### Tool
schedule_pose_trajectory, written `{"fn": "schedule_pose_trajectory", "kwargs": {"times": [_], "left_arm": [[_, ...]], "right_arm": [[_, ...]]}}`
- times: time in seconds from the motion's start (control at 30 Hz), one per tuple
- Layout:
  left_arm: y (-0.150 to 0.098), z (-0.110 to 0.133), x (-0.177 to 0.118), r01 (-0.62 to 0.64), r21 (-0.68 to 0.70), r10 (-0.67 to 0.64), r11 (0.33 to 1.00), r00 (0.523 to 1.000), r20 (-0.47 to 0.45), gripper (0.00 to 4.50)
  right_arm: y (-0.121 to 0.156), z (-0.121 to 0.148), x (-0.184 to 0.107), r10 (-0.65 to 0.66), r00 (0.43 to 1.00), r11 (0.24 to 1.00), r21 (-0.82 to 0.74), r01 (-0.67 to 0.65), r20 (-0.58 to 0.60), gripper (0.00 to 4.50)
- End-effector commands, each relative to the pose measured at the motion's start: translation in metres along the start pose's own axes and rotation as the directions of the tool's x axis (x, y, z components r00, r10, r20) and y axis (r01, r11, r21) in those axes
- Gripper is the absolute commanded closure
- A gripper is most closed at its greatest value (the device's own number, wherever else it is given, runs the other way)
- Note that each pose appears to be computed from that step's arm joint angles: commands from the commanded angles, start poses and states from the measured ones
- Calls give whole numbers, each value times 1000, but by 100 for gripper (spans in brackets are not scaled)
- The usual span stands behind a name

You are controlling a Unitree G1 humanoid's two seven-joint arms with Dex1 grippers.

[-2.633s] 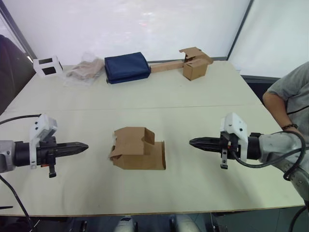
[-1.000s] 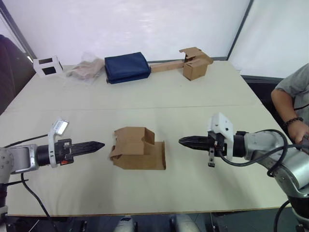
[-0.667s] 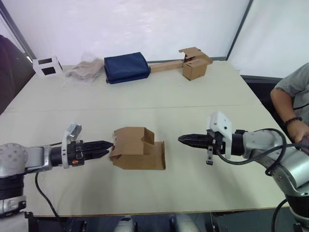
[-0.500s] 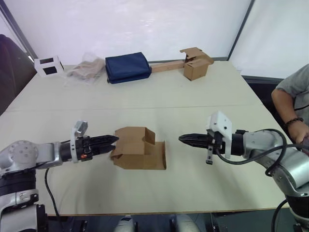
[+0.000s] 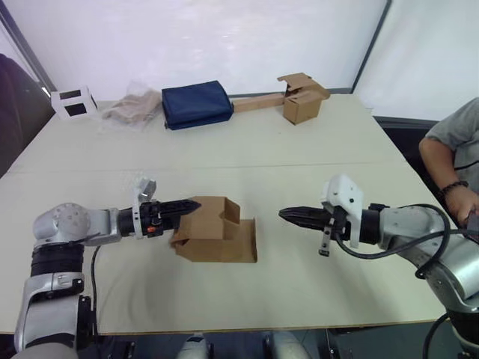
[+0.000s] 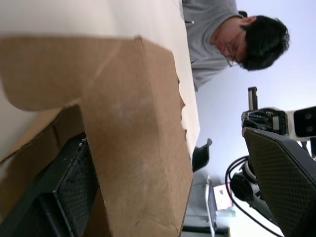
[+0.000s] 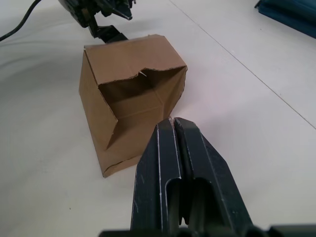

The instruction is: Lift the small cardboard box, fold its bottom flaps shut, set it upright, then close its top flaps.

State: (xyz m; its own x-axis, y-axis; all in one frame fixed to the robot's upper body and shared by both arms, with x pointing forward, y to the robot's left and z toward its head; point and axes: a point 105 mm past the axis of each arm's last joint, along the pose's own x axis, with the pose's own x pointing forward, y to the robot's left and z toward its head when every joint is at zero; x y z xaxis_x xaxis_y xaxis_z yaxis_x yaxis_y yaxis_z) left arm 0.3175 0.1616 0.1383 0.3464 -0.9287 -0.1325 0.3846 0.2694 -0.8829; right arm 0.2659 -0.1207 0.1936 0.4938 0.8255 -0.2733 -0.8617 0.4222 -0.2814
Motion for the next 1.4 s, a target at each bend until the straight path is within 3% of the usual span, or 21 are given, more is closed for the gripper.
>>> {"fn": "schedule_pose_trajectory", "kwargs": {"times": [0.03,0.07,0.17,0.5,0.8,0.87,0.93,1.0,1.17,1.27,1.4], "left_arm": [[-8,6,-1,24,40,-23,999,1000,-6,3],[-8,5,-1,23,41,-23,999,1000,-9,3],[-8,4,-2,26,43,-26,999,1000,-18,66],[-14,4,-9,26,58,-24,998,999,-32,443],[-52,17,-14,103,147,-104,984,995,0,443],[-80,24,-8,140,348,-157,927,987,21,443],[-105,25,-3,141,568,-197,811,980,37,443],[-113,29,2,81,717,-204,693,975,86,443],[-119,36,8,16,876,-219,482,970,103,443],[-118,37,8,13,909,-220,417,971,87,443],[-119,39,10,15,925,-225,379,971,77,443]], "right_arm": [[1,12,-5,-13,1000,999,-49,14,26,450],[1,13,-6,-13,1000,999,-49,15,26,450],[2,13,-6,-13,1000,999,-50,14,26,450],[3,13,-4,-1,1000,999,-49,2,27,450],[3,12,-4,-1,1000,999,-42,2,30,450],[0,14,-3,-21,999,999,-43,24,48,450],[-6,18,-2,-56,995,997,-39,60,80,450],[-14,23,-1,-98,989,994,-30,102,113,450],[-40,34,0,-226,954,974,30,224,196,450],[-50,39,0,-270,936,963,53,265,225,450],[-71,55,2,-350,890,936,87,340,292,450]]}}
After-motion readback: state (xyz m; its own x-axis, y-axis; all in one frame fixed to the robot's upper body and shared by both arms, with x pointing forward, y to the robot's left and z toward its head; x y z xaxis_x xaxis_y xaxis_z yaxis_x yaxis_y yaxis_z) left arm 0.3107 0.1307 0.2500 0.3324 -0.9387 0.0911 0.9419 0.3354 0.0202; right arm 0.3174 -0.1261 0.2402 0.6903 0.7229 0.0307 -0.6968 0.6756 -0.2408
